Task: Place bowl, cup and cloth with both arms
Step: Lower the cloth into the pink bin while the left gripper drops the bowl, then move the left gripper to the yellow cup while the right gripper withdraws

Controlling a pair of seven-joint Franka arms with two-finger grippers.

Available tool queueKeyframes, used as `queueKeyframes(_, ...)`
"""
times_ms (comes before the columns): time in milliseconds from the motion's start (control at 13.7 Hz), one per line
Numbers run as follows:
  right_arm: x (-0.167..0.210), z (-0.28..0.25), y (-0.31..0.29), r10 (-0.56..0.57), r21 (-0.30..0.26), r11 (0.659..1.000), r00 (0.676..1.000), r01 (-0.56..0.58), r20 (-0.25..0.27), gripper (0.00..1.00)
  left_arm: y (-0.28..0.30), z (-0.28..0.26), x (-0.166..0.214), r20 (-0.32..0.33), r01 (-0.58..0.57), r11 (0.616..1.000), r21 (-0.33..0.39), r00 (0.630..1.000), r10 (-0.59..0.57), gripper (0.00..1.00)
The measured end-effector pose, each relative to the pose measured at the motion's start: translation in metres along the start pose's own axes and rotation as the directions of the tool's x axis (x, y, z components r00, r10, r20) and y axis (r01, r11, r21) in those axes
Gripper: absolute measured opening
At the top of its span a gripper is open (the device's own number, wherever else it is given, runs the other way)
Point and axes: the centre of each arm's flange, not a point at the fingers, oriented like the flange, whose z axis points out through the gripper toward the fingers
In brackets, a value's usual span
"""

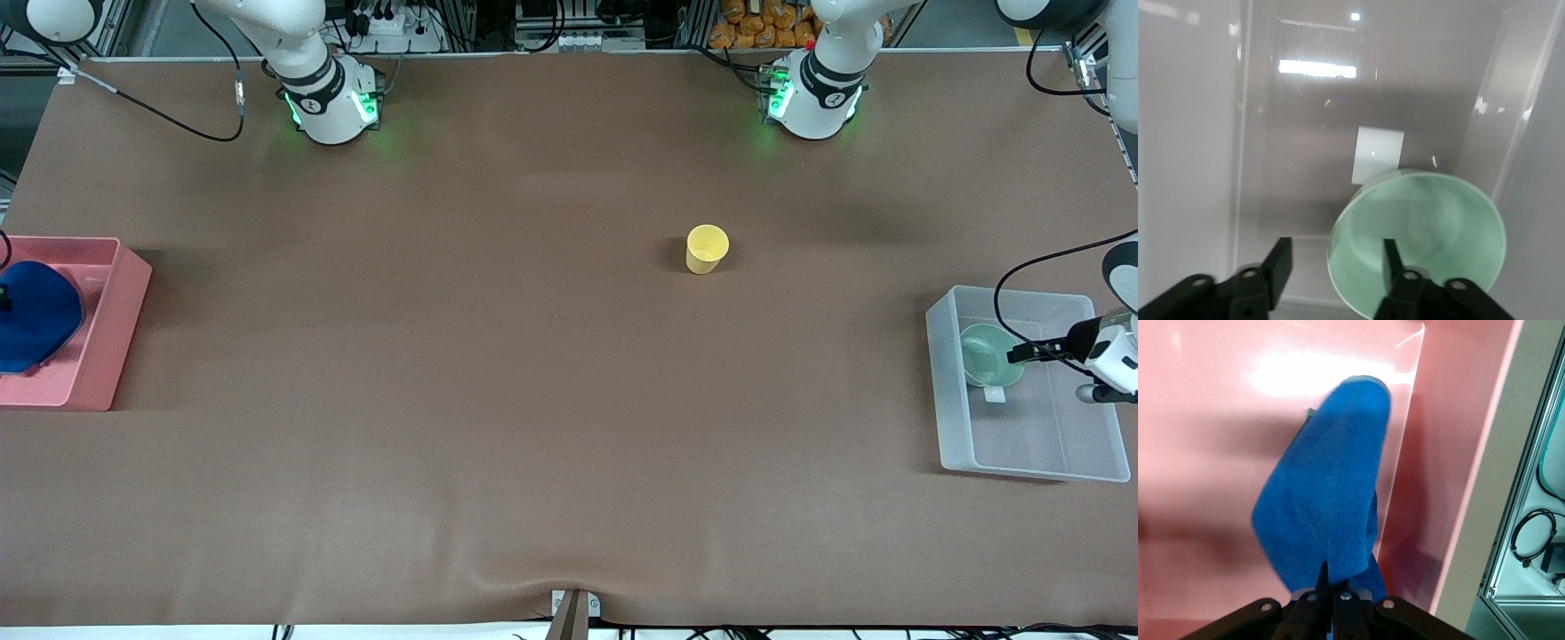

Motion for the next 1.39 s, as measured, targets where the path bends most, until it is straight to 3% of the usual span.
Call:
queueKeyframes(219, 0.009, 0.024, -0.007, -0.015, 0.005, 1.000, 1.000, 0.015, 0.001, 0.02, 0.008, -0.049, 0.008, -0.068, -0.022, 0.999, 0.033, 0.997, 0.025, 0.99)
queueKeyframes(438, 0.016, 0.035, -0.014, -0.005, 0.037, 0.999, 1.000, 0.005, -0.013, 0.02, 0.034, -0.102, 0.009, -0.118, -0.056, 0.998, 0.037, 0.991, 0.060, 1.00)
queueKeyframes(804, 0.018, 0.040, -0.018, 0.007, 0.058, 0.998, 1.000, -0.005, -0.024, 0.02, 0.128, -0.158, 0.000, -0.072, -0.057, 0.998, 0.004, 0.996, 0.058, 1.00)
queueKeyframes(1023, 0.026, 0.042, -0.025, -0.005, 0.067, 0.998, 1.000, 0.007, -0.030, 0.02, 0.202, -0.164, -0.024, -0.039, -0.056, 0.998, 0.042, 0.998, 0.058, 1.00)
queueKeyframes(1388, 0.030, 0.050, -0.031, -0.015, 0.079, 0.997, 1.000, 0.017, -0.026, 0.02, 0.309, -0.154, -0.064, 0.004, -0.044, 0.998, 0.036, 0.999, 0.044, 1.00)
